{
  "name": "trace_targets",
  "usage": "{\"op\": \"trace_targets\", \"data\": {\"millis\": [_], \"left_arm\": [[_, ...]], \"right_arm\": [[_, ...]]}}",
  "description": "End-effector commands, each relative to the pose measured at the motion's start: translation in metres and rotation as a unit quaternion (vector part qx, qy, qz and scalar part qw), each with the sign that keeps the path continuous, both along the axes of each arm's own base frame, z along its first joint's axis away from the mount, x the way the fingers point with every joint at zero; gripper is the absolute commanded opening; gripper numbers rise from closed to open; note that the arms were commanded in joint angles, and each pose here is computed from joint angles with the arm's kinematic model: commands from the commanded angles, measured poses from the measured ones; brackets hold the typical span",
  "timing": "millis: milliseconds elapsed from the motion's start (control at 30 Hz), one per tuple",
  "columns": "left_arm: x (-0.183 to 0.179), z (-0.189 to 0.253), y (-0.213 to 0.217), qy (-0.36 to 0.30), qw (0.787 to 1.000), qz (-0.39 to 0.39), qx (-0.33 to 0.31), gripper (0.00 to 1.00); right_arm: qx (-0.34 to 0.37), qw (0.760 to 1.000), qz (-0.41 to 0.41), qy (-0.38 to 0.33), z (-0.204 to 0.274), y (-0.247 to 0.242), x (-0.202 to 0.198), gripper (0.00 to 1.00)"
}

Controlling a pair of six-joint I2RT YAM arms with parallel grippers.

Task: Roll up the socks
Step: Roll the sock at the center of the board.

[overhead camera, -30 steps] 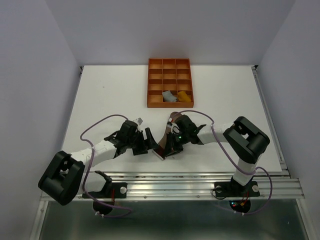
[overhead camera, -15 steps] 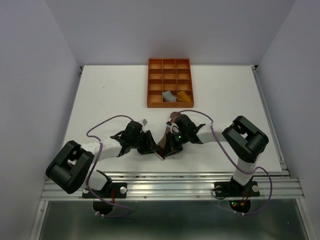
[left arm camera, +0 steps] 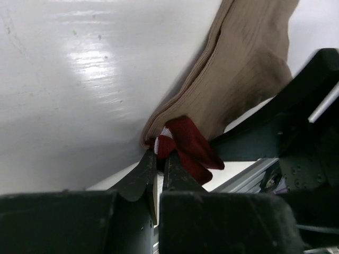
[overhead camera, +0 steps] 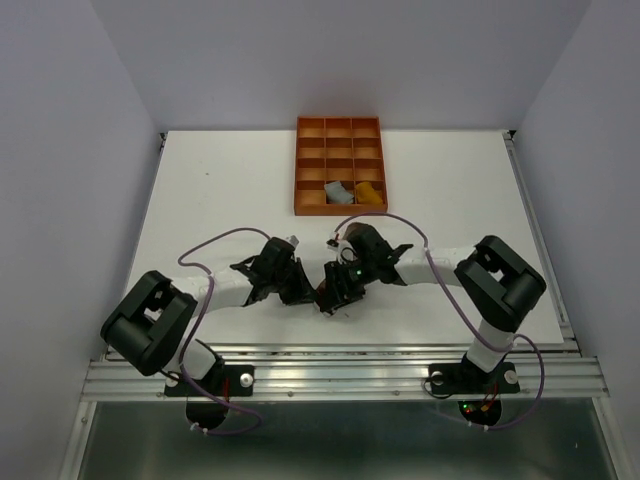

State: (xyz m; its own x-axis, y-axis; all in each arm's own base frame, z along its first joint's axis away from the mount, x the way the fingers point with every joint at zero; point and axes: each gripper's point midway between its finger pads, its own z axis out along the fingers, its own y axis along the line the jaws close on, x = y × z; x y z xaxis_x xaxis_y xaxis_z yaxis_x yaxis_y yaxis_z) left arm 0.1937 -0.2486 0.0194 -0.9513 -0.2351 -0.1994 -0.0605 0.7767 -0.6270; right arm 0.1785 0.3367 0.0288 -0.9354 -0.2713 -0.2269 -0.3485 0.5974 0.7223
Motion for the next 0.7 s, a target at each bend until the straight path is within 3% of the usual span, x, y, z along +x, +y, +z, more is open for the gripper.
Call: {"op": "trace_targets", "data": {"millis": [0,100,200,333,433,667], "left_arm": [[-0.018,-0.019,0.027,0.045,0.994,0.027,0.093,0.00],[-0.024,-0.020,0.041,0.065,0.987,0.040,0.143,0.00],[-0.030,-0.020,0.044,0.083,0.984,0.039,0.153,0.00],[-0.040,-0.018,0.046,0.110,0.980,0.039,0.158,0.00],[-0.046,-0.013,0.048,0.126,0.977,0.038,0.166,0.00],[-0.055,-0.003,0.049,0.172,0.967,0.032,0.186,0.00]], "right_arm": [[-0.031,0.992,0.026,-0.122,0.014,-0.009,0.020,0.59],[-0.026,0.981,0.042,-0.187,0.033,-0.008,0.023,0.63],[-0.020,0.970,0.043,-0.238,0.051,-0.006,0.021,0.64],[-0.028,0.931,0.072,-0.357,0.062,-0.007,0.011,0.66],[-0.002,0.907,0.100,-0.408,0.075,0.007,-0.004,0.68],[-0.001,0.881,0.161,-0.446,0.064,0.031,-0.033,0.67]]}}
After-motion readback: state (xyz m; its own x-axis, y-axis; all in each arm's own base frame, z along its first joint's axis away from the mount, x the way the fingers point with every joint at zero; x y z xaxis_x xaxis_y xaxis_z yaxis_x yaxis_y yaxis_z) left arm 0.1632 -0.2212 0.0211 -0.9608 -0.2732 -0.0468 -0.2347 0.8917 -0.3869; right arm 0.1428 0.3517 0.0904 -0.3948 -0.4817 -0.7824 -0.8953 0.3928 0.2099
